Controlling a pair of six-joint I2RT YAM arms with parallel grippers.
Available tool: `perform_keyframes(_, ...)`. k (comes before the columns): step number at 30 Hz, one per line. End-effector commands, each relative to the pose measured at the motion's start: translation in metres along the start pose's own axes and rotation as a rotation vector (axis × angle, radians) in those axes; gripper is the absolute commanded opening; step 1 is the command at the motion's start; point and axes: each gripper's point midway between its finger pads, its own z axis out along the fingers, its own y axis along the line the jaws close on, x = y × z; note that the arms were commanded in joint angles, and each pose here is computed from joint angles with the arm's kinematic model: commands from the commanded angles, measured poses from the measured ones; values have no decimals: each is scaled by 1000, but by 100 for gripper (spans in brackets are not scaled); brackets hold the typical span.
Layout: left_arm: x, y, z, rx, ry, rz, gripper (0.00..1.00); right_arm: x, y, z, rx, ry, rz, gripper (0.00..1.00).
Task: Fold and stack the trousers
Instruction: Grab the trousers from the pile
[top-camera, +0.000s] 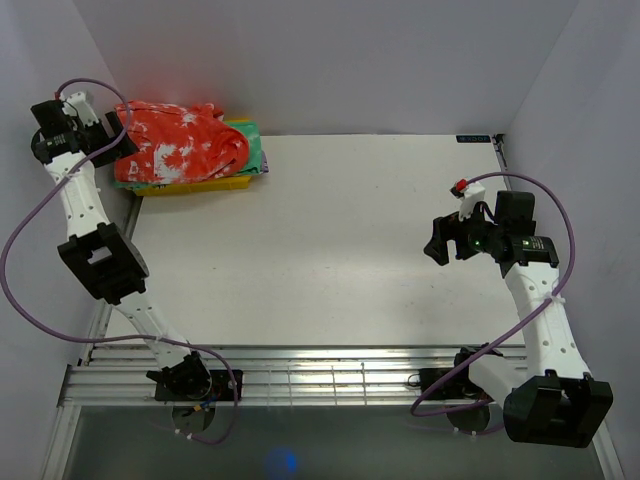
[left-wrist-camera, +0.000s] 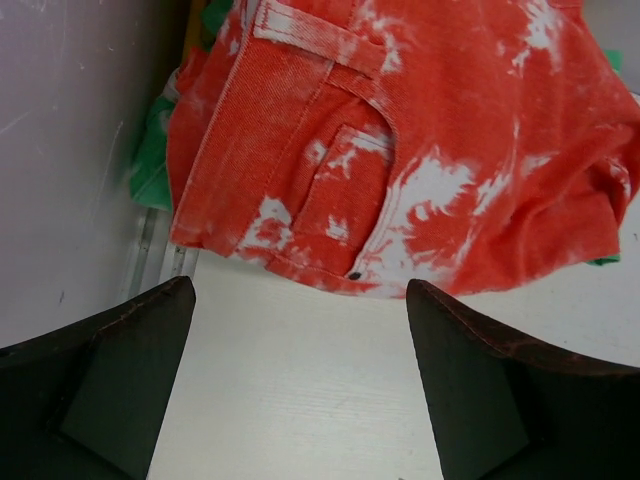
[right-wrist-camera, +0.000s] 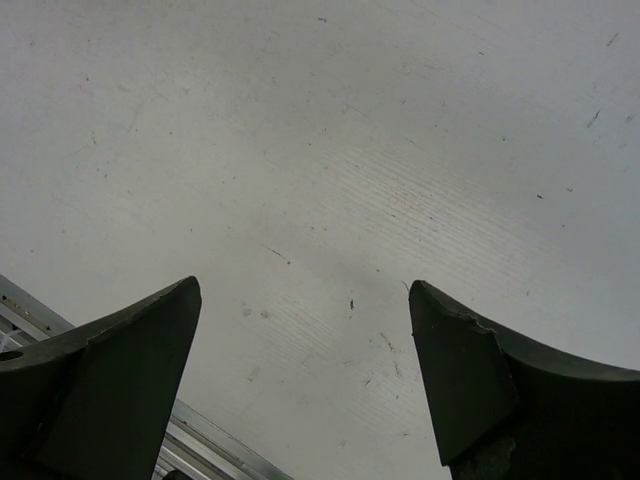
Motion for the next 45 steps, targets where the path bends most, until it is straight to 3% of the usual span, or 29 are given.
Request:
perform_keyframes(1,-34,-1,3,18,-107,37,98,-7,1,3,-15,-33,-16,90)
perform_keyframes(12,-44,-4,57,139,-168,-47,98,-3,-5,12,-11,-12,-6,90)
perform_keyframes(22,-40,-63,103,225,-175,7,98,-1,-13,14,20,8,-5,90)
perform_keyframes(30,-16,-81,141,138,-137,47,98,-2,-17,16,28,20,-1,90)
perform_keyframes(31,-14,-83,145,133,-134,50,95,-3,-18,16,29,22,-2,90)
perform_keyframes(32,-14,-83,145,130,-135,51,80,-4,-18,16,30,21,-3,90)
perform_keyframes(34,-16,-86,145,134,-142,67,65,-4,-18,17,27,21,-2,90)
perform_keyframes(35,-19,-88,143,139,-147,78,50,-5,-18,17,25,19,-1,90)
perform_keyframes(38,-31,-103,130,191,-171,97,26,-4,-17,20,15,21,8,90)
perform_keyframes(40,-36,-120,118,260,-171,103,2,-5,-16,20,9,21,12,90)
perform_keyframes(44,-75,-154,62,386,-258,98,0,-6,-15,19,9,10,12,90)
perform_keyframes(45,-99,-167,32,414,-337,120,0,-7,-15,18,11,5,7,90)
